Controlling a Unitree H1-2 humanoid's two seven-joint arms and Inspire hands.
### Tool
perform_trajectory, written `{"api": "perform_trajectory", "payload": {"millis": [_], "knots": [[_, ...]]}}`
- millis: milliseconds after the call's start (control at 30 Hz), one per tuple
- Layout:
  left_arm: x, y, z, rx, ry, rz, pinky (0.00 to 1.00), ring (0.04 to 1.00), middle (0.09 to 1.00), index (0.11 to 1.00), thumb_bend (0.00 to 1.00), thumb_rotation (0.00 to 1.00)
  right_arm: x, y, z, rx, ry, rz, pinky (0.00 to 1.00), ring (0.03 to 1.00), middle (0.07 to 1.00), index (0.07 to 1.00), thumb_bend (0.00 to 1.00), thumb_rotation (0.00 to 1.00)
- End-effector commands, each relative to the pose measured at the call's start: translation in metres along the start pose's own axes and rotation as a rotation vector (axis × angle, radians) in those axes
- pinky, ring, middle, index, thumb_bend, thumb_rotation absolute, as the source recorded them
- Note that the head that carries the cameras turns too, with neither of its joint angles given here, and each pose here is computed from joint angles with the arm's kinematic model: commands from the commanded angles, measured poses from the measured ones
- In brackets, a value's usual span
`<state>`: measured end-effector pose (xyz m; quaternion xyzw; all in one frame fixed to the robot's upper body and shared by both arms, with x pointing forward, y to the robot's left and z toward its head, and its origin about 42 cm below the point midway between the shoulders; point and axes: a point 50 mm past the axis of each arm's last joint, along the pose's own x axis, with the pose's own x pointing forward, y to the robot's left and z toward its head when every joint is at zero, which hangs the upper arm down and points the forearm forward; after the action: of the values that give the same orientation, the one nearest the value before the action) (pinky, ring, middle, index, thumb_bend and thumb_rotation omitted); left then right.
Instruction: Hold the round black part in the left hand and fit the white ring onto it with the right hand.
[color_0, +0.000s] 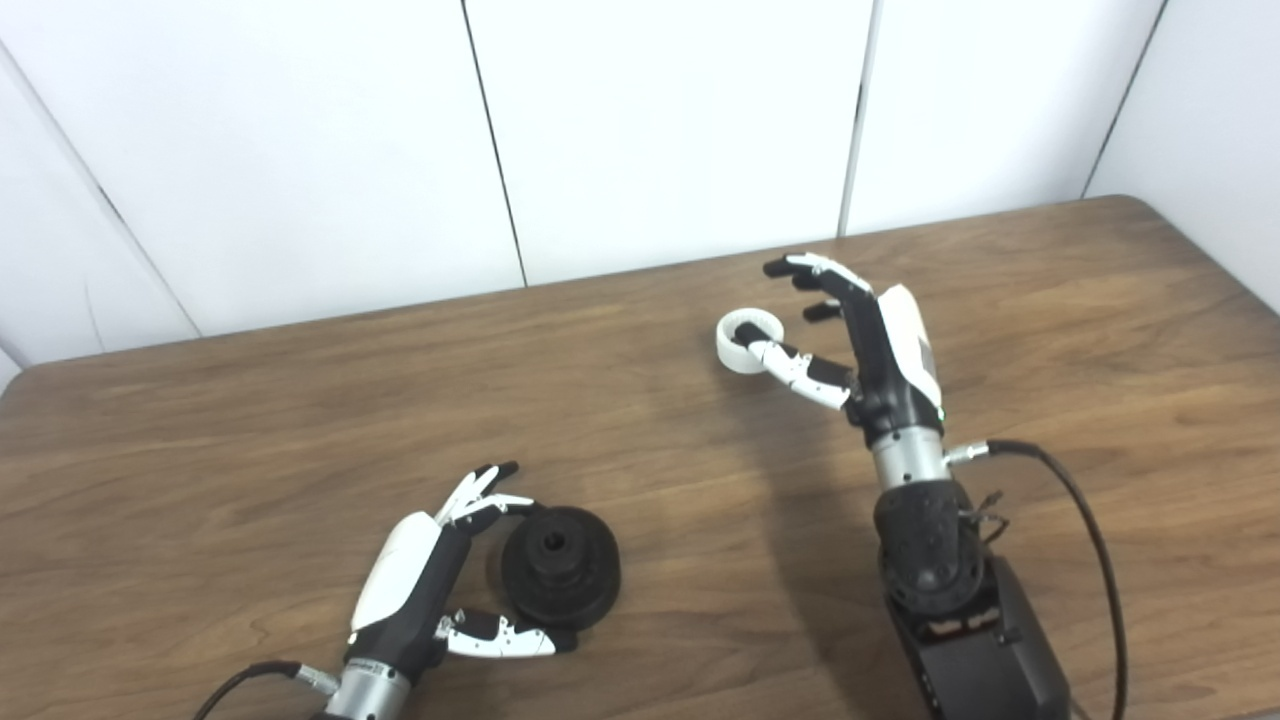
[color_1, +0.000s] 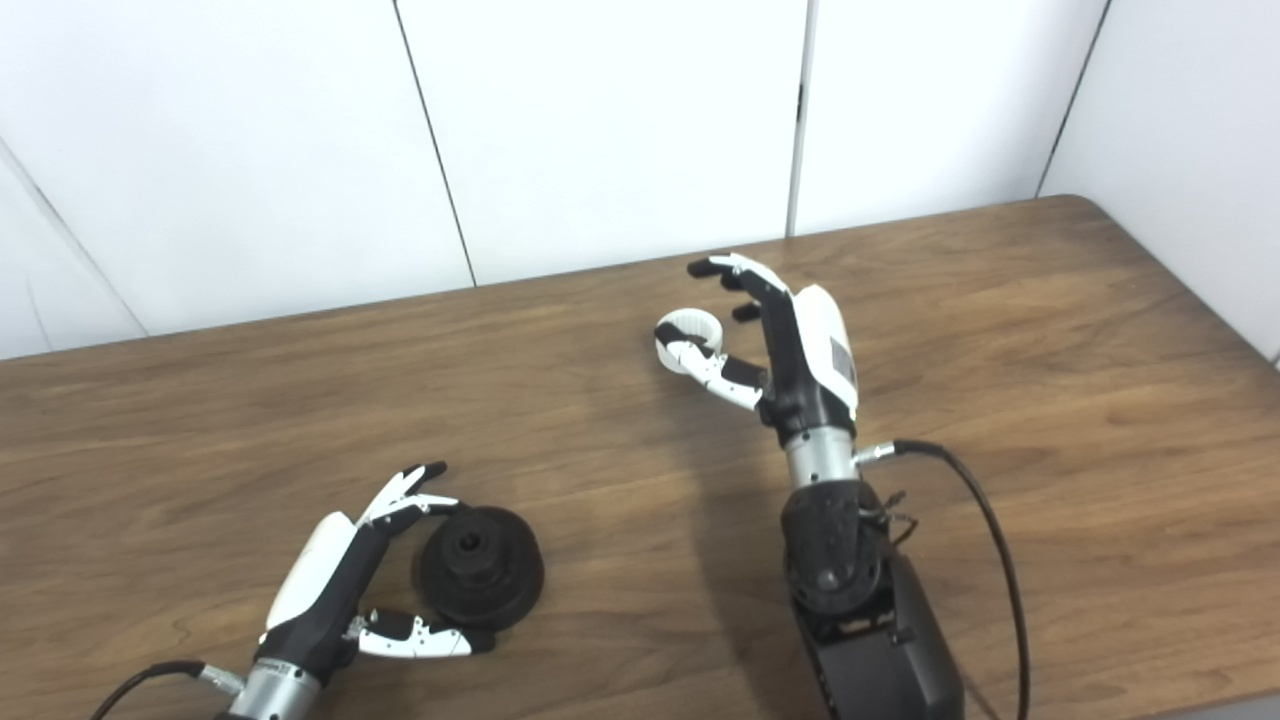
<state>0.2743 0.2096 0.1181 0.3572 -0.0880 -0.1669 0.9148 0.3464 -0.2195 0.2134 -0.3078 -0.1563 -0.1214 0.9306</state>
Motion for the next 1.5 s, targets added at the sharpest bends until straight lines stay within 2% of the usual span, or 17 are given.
{"api": "perform_trajectory", "payload": {"millis": [0, 200, 400, 700, 867, 1100, 1167, 1300, 1467], "knots": [[-0.004, -0.009, -0.006, -0.003, 0.029, -0.053, 0.92, 0.981, 0.951, 0.599, 0.89, 0.20, 0.023, -0.017, 0.019, -0.023, -0.083, -0.043, 0.64, 0.796, 0.836, 0.716, 0.62, 0.38], [-0.003, -0.010, -0.006, 0.000, 0.025, -0.056, 0.93, 0.981, 0.952, 0.598, 0.88, 0.19, 0.057, -0.034, 0.024, -0.124, -0.091, -0.032, 0.60, 0.776, 0.830, 0.734, 0.64, 0.41], [-0.003, -0.010, -0.006, -0.005, 0.032, -0.057, 0.94, 0.982, 0.953, 0.601, 0.88, 0.20, 0.098, -0.042, 0.023, -0.239, -0.087, 0.048, 0.52, 0.738, 0.817, 0.727, 0.69, 0.36], [-0.003, -0.009, -0.004, -0.010, 0.033, -0.057, 0.95, 0.987, 0.955, 0.602, 0.88, 0.19, 0.136, -0.037, 0.006, -0.392, -0.056, 0.212, 0.63, 0.826, 0.858, 0.784, 0.69, 0.41], [-0.002, -0.008, -0.003, -0.012, 0.037, -0.054, 0.96, 0.994, 0.959, 0.603, 0.88, 0.16, 0.145, -0.031, -0.006, -0.441, -0.030, 0.282, 0.68, 0.869, 0.892, 0.807, 0.70, 0.45], [-0.002, -0.007, -0.001, -0.013, 0.037, -0.054, 0.96, 0.992, 0.958, 0.604, 0.88, 0.14, 0.146, -0.025, -0.016, -0.511, -0.006, 0.389, 0.81, 0.945, 0.954, 0.857, 0.78, 0.62], [-0.003, -0.007, -0.001, -0.011, 0.038, -0.054, 0.96, 0.993, 0.957, 0.604, 0.88, 0.14, 0.144, -0.023, -0.018, -0.522, 0.008, 0.423, 0.88, 0.982, 0.987, 0.884, 0.82, 0.68], [-0.003, -0.007, -0.001, -0.009, 0.045, -0.055, 0.95, 0.987, 0.955, 0.604, 0.88, 0.15, 0.139, -0.019, -0.020, -0.520, 0.026, 0.457, 0.92, 1.000, 1.000, 0.894, 0.97, 0.74], [-0.004, -0.007, -0.002, -0.007, 0.043, -0.055, 0.95, 0.987, 0.955, 0.603, 0.88, 0.16, 0.132, -0.014, -0.026, -0.534, 0.035, 0.489, 0.94, 1.000, 1.000, 0.880, 1.00, 0.75]]}}
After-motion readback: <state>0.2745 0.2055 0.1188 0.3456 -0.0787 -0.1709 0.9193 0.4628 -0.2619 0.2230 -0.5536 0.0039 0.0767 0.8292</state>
